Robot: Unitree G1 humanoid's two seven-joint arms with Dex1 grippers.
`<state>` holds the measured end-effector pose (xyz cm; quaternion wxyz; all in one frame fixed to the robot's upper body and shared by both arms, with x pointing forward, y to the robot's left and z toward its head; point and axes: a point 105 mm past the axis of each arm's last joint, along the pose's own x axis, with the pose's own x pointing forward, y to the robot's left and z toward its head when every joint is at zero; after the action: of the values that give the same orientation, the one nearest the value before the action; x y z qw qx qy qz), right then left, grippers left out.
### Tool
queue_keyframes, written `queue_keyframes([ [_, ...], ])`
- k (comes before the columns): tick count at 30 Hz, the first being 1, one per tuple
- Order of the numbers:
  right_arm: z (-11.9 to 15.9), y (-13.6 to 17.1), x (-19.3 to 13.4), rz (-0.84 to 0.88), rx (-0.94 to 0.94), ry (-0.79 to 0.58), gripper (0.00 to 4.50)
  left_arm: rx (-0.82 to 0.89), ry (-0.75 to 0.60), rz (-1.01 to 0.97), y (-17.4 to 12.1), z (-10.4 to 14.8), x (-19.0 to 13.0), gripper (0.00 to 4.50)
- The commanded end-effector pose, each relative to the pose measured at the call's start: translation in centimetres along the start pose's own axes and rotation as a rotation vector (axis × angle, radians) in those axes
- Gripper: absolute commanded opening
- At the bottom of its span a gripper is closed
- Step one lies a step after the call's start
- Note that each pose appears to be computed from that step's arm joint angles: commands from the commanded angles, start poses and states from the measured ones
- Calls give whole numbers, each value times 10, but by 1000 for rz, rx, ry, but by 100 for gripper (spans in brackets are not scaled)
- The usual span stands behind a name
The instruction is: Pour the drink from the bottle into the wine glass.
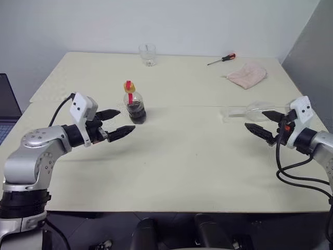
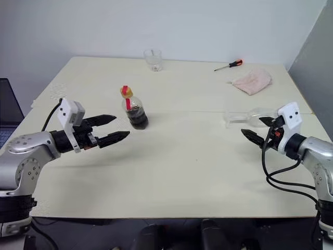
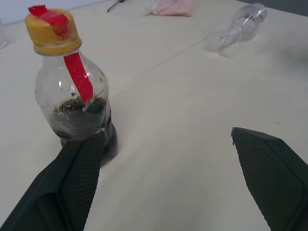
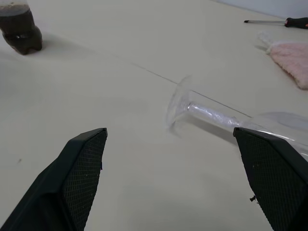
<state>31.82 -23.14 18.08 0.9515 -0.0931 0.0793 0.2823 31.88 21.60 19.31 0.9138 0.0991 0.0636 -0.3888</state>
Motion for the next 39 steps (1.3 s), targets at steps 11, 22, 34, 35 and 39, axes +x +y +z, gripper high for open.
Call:
queue_keyframes([
  [11, 14, 9, -7, 47, -42, -39, 450, -4, -40, 50, 11, 14, -15, 445],
  [22, 47, 93, 8, 398, -107, -96, 450, 85, -13, 282, 39, -21, 13, 445],
  [34, 52, 114, 20, 434, -111, -119, 450, 67, -81, 385, 59, -32, 46, 445],
  [35, 52, 114, 19, 434, -112, -119, 450, 73, -85, 382, 59, -32, 48, 445],
  [39, 54, 114, 18, 435, -113, -125, 450, 84, -89, 358, 61, -32, 57, 445],
])
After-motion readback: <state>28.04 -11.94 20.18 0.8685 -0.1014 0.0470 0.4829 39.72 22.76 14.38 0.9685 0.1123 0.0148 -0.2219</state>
